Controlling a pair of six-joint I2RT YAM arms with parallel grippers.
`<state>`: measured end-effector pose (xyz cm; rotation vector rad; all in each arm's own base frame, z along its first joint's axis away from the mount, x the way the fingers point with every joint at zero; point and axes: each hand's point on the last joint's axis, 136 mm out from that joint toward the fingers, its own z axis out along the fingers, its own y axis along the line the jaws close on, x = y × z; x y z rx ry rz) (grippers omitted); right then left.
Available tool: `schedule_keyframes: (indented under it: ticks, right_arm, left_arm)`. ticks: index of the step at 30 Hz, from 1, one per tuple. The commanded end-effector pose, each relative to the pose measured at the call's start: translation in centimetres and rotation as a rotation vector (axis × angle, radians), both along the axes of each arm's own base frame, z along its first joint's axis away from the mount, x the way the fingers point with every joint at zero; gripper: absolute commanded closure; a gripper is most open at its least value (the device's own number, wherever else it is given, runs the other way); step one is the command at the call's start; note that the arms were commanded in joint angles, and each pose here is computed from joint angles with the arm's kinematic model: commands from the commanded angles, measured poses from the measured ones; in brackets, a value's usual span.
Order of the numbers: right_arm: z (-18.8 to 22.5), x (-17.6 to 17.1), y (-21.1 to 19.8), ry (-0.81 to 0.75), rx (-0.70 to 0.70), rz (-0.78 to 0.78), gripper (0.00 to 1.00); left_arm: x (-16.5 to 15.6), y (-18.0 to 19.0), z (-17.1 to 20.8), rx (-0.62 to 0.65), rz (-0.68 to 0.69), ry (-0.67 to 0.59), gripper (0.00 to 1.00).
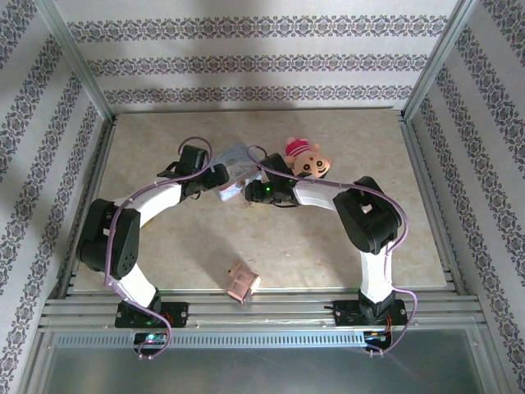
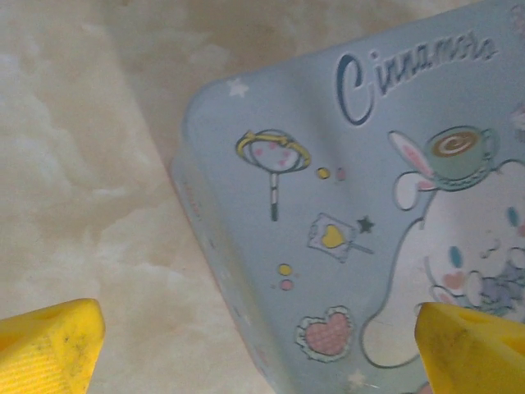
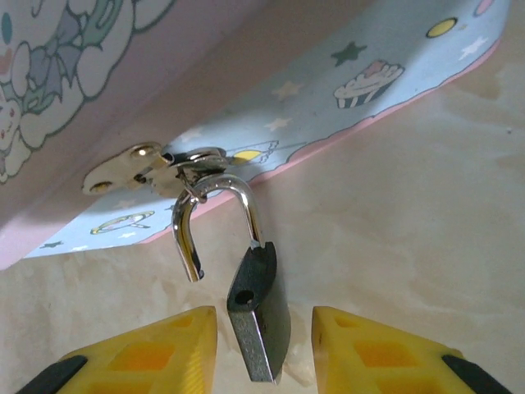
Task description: Unlock a padlock with a key
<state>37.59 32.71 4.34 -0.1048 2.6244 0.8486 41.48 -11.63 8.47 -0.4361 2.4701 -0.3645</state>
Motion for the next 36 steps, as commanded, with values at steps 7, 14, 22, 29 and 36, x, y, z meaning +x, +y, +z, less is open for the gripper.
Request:
schedule_keyframes:
  ticks: [7, 14, 22, 29, 36]
  right_arm:
    - [-0.8, 0.0, 1.2, 0.026, 0.011, 0.012, 0.69]
    - [-1.3, -0.1, 0.7, 0.031, 0.003, 0.002, 0.91]
    - [-0.9, -0.1, 0.6, 0.045, 0.049, -0.021, 0.98]
    - [-0.5, -0.3, 0.7, 0.058, 0.095, -0.043, 1.00]
    - [0.3, -0.5, 0.5, 0.063, 0.115, -0.054, 1.00]
  left_arm:
    - [0.3, 0.9, -1.4, 0.061, -0.010, 0.043, 0.08]
    - [-0.6, 1.0, -2.1, 0.051, -0.012, 0.057, 0.23]
    - [-3.0, 0.9, -2.7, 0.017, -0.013, 0.087, 0.30]
    - [-5.0, 0.7, -3.8, -0.004, -0.007, 0.115, 0.31]
    - [-5.6, 0.3, -4.4, -0.024, -0.006, 0.126, 0.30]
